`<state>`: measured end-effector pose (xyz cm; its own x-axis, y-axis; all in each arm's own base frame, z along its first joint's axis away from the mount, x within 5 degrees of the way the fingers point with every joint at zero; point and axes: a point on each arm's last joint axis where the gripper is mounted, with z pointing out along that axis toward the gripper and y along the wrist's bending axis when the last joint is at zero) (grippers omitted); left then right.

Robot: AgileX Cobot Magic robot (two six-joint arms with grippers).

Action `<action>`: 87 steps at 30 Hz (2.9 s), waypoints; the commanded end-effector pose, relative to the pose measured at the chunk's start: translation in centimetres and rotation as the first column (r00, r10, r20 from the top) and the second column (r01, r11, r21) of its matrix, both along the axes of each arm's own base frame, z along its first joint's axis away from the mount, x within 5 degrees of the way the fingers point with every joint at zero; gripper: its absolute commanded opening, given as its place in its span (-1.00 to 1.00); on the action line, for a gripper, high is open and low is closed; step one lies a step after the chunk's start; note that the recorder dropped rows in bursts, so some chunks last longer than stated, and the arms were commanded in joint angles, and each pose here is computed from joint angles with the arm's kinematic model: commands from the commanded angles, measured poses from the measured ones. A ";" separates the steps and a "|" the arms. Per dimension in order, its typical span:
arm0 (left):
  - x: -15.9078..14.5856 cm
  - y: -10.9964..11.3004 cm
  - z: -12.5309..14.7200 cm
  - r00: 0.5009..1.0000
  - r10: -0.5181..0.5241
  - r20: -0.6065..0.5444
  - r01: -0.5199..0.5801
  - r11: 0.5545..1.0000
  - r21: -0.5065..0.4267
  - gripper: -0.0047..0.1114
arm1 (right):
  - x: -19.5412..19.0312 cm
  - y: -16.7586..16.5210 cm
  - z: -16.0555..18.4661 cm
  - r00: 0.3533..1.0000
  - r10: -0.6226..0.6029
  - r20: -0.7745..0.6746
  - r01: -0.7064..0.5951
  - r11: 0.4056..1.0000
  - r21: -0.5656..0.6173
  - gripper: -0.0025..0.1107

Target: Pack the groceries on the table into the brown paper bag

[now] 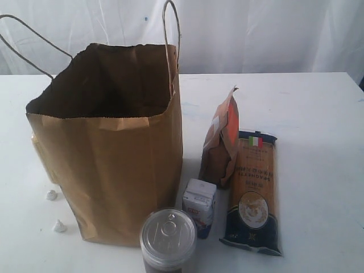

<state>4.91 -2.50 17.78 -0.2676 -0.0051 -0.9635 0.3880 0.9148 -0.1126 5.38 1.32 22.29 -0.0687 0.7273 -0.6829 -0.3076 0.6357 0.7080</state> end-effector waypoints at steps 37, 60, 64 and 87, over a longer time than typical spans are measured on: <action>0.0 0.0 -0.2 1.000 -0.001 -0.004 0.001 1.000 0.001 -0.92 | -2.7 3.0 15.0 0.879 0.348 0.326 -0.114 0.817 -0.565 -0.96; 0.0 0.0 -0.2 1.000 -0.001 -0.004 0.001 1.000 0.001 -0.92 | 5.1 7.4 12.8 0.838 0.546 -0.016 -0.403 0.598 -0.693 0.37; 0.0 0.0 -0.2 1.000 -0.001 -0.004 0.001 1.000 0.001 -0.92 | 6.2 7.5 12.3 0.860 0.509 -0.040 -0.388 0.600 -0.700 0.37; 0.0 0.0 -0.2 1.000 -0.001 -0.004 0.001 1.000 0.001 -0.92 | 5.1 7.2 7.5 0.676 0.317 -0.665 -0.736 0.325 -0.594 0.27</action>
<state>4.92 -2.49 17.78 -0.2659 -0.0009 -0.9640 0.3885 0.9151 -0.1080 11.05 7.77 29.25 -0.6307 -0.3675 -0.6834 -0.6005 0.7890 0.1299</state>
